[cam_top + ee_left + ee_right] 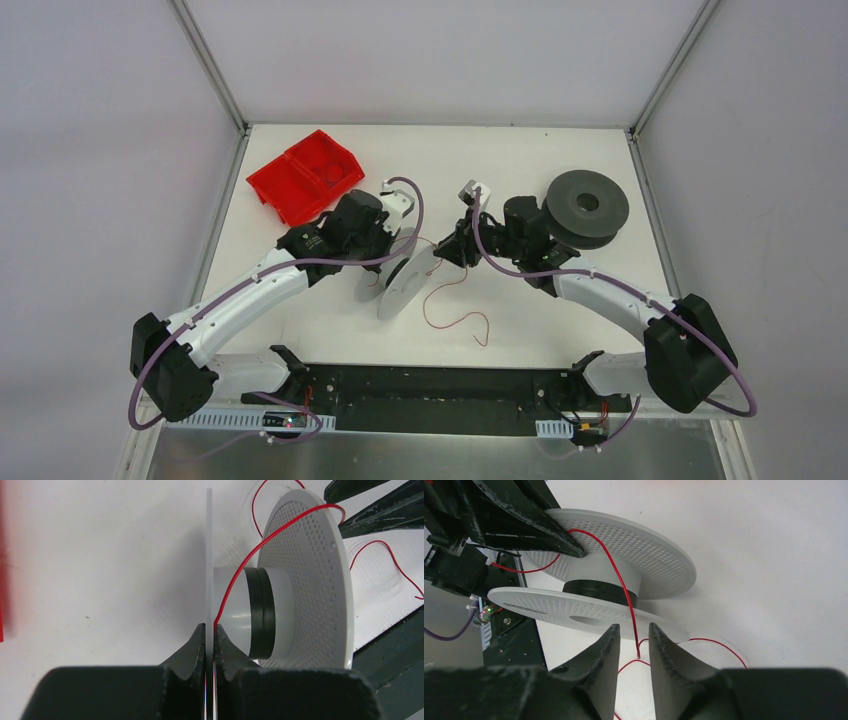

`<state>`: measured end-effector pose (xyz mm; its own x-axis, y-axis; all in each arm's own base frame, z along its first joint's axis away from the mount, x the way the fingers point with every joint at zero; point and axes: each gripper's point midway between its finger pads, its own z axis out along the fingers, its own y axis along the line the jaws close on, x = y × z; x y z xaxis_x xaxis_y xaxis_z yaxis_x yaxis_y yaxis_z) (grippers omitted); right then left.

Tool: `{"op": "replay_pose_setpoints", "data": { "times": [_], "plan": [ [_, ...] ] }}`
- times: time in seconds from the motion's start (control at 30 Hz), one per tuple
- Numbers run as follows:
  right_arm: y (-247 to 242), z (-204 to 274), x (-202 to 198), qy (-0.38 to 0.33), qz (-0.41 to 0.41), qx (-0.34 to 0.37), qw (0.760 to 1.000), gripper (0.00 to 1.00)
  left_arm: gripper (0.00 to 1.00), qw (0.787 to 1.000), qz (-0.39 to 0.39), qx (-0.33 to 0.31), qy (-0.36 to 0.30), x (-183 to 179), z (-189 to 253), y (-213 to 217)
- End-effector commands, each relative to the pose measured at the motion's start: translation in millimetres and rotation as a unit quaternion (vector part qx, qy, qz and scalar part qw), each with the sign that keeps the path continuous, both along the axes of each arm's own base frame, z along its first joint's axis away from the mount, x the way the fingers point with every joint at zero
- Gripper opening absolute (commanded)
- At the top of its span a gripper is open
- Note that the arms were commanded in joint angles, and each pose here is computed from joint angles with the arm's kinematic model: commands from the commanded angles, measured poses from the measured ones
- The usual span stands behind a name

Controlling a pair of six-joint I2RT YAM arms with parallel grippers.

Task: Wrap the cables
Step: Wrap the cable around the cable reel.

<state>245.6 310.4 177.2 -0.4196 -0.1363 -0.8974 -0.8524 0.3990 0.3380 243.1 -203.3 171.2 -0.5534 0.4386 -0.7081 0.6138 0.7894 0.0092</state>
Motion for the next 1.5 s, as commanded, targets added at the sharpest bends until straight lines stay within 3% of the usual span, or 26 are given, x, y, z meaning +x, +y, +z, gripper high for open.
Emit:
{"op": "replay_pose_setpoints", "data": {
  "times": [0.0,0.13,0.17,0.3,0.7,0.97,1.1,1.47],
  "plan": [
    [5.0,17.9,5.6,-0.015,0.003,0.014,1.0,0.24,0.0,0.999,0.001,-0.029,-0.033,10.8,19.5,-6.4],
    [3.7,17.7,8.6,-0.022,-0.005,0.009,1.0,0.01,0.09,0.999,0.006,-0.035,-0.033,9.8,21.4,-5.1],
    [3.2,17.3,8.4,-0.024,-0.004,0.008,1.0,0.0,0.11,0.999,0.008,-0.035,-0.034,9.7,21.9,-4.4],
    [1.8,21.3,9.5,-0.033,-0.008,0.01,0.999,0.0,0.24,0.999,0.01,-0.039,-0.034,5.0,24.0,-0.3],
    [0.5,29.8,12.4,-0.044,-0.017,0.012,0.999,0.0,0.27,0.999,0.013,-0.036,-0.016,-9.7,20.4,10.0],
    [-1.0,29.5,10.2,-0.043,-0.016,0.014,0.999,0.0,0.35,0.999,0.029,-0.044,0.007,-9.1,10.5,4.9],
    [-3.3,29.5,8.8,-0.046,-0.018,0.013,0.999,0.0,0.35,0.998,0.053,-0.033,0.01,1.5,0.9,4.7],
    [-4.4,29.7,4.0,-0.046,-0.011,0.014,0.999,0.0,0.18,0.997,0.08,-0.003,0.002,9.7,-11.9,15.2]
  ]
}}
